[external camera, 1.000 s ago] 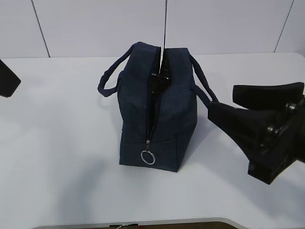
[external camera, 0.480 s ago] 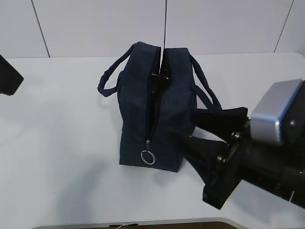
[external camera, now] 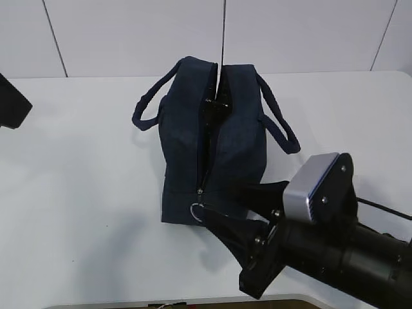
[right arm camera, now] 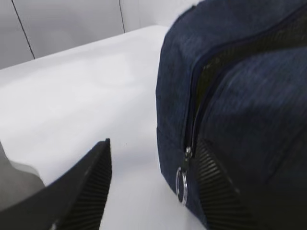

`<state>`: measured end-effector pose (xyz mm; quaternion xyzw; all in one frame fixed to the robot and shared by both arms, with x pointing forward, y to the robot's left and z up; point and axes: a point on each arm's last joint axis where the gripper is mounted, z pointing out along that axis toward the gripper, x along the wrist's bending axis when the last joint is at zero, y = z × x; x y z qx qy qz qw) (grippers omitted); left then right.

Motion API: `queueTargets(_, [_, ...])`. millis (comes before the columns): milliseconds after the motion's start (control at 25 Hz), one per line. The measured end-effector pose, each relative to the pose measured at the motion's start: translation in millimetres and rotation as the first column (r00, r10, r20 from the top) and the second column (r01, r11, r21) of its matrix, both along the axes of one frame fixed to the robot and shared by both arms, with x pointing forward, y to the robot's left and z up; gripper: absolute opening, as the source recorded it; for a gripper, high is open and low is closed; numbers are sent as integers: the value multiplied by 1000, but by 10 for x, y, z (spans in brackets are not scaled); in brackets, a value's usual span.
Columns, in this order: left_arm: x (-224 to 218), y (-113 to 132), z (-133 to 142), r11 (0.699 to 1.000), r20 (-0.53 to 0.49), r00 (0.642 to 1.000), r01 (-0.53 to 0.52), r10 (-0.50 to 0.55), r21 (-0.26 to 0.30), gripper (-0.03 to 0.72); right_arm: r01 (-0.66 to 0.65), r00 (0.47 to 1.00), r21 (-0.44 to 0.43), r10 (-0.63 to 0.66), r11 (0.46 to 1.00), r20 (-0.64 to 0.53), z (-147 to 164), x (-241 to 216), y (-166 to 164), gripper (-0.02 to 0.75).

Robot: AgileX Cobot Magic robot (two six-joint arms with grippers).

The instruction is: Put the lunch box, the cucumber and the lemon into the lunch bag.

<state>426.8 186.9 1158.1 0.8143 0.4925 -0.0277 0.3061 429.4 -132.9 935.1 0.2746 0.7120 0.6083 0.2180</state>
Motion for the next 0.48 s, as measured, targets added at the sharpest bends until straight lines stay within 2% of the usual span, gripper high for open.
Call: queueTargets(480, [-1,-1,1,1000,-1,1000,0,0,-1,244,-2,996,-42,-2,999,-94,-381,38,34,444])
